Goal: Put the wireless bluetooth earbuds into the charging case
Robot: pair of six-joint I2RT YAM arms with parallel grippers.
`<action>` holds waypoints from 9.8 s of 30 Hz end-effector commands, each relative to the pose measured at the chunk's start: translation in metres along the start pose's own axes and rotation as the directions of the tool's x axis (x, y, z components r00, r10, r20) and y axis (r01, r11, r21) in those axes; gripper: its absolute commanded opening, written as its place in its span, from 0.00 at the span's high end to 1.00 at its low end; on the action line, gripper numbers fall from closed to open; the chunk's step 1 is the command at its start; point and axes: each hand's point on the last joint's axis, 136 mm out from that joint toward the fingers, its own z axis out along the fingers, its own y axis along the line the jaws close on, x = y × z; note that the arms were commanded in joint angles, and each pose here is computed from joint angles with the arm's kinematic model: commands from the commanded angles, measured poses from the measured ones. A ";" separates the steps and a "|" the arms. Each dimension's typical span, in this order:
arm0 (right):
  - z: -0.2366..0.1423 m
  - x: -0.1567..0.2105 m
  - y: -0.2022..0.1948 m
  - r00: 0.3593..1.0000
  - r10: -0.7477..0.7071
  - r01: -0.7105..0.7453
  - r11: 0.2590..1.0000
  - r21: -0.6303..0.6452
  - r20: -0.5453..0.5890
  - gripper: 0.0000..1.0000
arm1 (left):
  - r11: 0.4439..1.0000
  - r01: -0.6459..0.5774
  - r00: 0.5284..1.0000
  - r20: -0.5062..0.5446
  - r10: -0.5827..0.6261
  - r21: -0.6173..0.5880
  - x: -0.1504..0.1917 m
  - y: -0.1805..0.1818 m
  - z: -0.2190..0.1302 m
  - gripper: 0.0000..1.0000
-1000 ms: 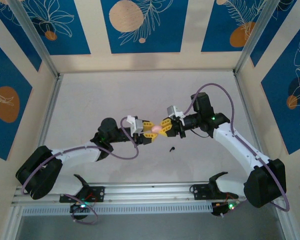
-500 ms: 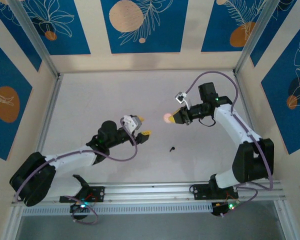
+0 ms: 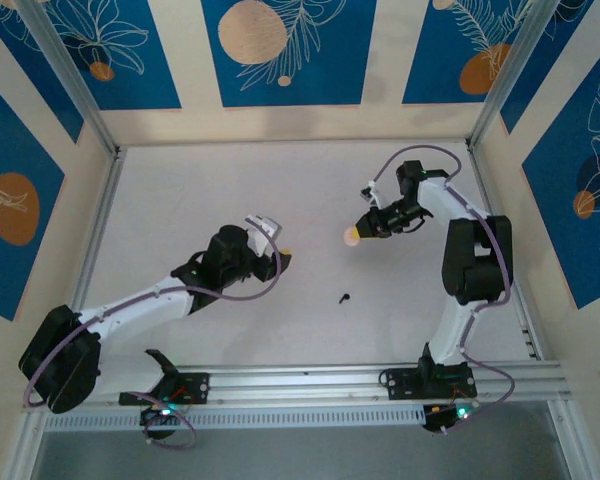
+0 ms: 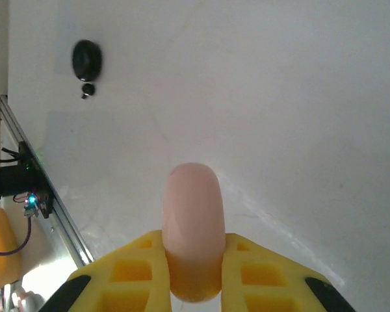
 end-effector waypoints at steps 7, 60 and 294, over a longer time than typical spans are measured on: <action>0.013 0.002 -0.022 0.987 0.130 -0.132 0.991 -0.019 -0.090 0.88 | 0.994 0.081 0.984 -0.150 -0.091 -0.069 0.015 0.009 0.008 0.35; -0.029 -0.011 -0.049 0.987 0.152 -0.163 0.937 0.309 0.061 0.57 | 0.871 0.347 0.806 -0.366 -0.466 -0.348 0.051 0.055 -0.007 0.40; -0.025 0.070 0.247 0.331 -0.788 0.944 0.273 -0.188 0.519 0.86 | 0.620 -0.422 0.897 0.405 0.178 0.662 -0.056 -0.107 -0.090 0.82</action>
